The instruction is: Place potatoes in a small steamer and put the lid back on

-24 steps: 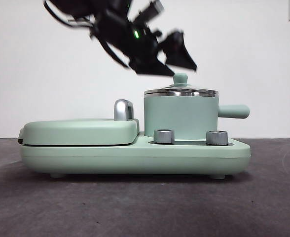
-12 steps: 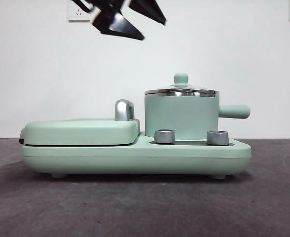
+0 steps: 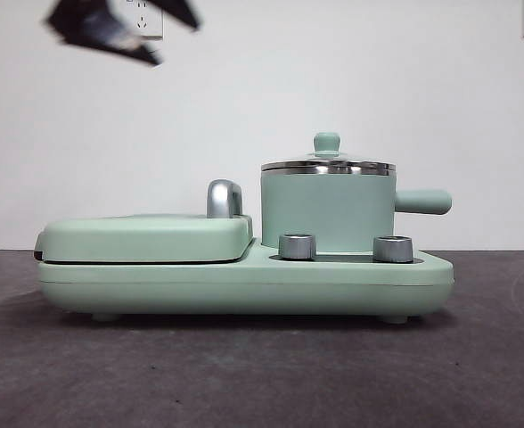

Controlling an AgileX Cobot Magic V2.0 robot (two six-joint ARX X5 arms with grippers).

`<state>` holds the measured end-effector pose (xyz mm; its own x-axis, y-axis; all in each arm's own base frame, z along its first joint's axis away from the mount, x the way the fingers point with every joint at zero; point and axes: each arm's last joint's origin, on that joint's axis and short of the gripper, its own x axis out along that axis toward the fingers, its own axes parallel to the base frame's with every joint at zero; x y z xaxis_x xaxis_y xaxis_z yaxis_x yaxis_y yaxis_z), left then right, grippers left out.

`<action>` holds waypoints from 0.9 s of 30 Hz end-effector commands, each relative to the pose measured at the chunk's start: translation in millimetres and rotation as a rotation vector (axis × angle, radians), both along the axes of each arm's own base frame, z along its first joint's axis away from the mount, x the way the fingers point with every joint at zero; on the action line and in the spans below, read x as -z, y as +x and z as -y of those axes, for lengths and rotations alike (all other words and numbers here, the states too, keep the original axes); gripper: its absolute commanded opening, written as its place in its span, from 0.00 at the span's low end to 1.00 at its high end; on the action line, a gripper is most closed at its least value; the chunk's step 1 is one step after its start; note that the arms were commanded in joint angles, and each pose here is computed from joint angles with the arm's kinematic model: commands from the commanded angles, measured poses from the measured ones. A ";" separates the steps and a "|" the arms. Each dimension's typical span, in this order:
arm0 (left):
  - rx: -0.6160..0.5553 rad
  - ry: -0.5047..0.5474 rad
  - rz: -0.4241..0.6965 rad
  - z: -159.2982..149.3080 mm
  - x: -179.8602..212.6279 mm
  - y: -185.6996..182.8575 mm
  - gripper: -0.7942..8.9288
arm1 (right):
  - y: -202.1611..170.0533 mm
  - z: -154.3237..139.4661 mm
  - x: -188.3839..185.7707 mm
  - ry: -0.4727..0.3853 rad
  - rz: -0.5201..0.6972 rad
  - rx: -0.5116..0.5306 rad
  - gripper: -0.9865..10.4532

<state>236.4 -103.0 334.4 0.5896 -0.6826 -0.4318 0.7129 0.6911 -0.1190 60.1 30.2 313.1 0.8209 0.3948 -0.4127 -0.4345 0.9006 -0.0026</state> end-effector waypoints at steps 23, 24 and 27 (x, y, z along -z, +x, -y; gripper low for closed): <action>-0.195 -0.018 -0.086 -63.7 26.0 -127.2 0.09 | -0.2 -1.2 -2.7 0.033 0.007 -0.023 0.10; -0.197 -0.019 -0.090 -63.7 26.2 -127.3 0.09 | -0.4 -1.2 -2.6 0.035 0.005 -0.026 0.10; -0.197 -0.022 -0.086 -63.9 25.7 -128.2 0.09 | -2.4 -0.1 -1.8 0.030 0.001 -0.025 0.10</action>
<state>108.3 -38.9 305.9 0.6685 -0.5635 -0.4854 0.5466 0.8148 -0.1930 58.7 30.4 313.0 0.8079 0.4212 -0.4121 -0.4559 0.8899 0.0158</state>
